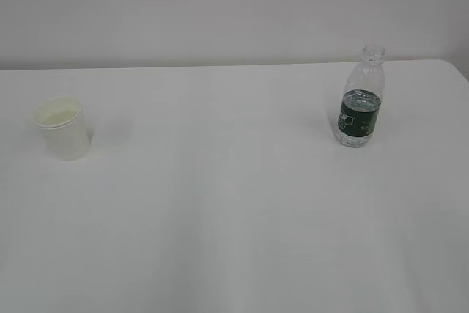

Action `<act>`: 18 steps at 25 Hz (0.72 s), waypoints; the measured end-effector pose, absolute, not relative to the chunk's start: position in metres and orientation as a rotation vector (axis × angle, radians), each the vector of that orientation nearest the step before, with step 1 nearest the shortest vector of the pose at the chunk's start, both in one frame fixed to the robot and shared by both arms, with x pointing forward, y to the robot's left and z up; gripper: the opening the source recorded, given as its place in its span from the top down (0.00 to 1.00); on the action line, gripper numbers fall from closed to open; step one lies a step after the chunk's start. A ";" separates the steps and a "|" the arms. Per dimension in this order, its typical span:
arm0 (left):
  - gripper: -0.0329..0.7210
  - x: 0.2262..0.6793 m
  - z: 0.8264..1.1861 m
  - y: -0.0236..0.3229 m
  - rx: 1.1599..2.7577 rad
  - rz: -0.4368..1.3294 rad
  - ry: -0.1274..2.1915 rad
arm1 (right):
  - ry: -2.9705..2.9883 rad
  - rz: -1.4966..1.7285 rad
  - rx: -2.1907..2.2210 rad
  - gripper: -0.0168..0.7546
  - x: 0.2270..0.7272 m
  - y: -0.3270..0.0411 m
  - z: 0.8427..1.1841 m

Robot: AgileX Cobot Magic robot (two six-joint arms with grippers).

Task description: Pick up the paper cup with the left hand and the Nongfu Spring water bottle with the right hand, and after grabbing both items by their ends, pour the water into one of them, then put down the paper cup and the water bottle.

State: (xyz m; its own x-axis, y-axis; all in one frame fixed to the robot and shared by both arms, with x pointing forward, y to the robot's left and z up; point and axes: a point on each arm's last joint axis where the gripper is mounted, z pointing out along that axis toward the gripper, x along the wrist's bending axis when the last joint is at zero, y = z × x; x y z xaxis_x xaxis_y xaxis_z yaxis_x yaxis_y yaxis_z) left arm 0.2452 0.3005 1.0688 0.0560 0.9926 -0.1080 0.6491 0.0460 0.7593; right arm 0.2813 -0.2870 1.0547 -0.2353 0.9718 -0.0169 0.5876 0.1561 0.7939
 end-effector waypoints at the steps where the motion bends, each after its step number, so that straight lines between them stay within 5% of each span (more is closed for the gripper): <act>1: 0.20 0.245 1.069 0.300 1.675 0.658 1.664 | 1.890 0.927 1.476 0.21 0.280 -0.287 1.055; 18: 0.20 0.248 1.059 0.300 1.642 0.686 1.632 | 1.861 0.956 1.477 0.21 0.279 -0.287 1.053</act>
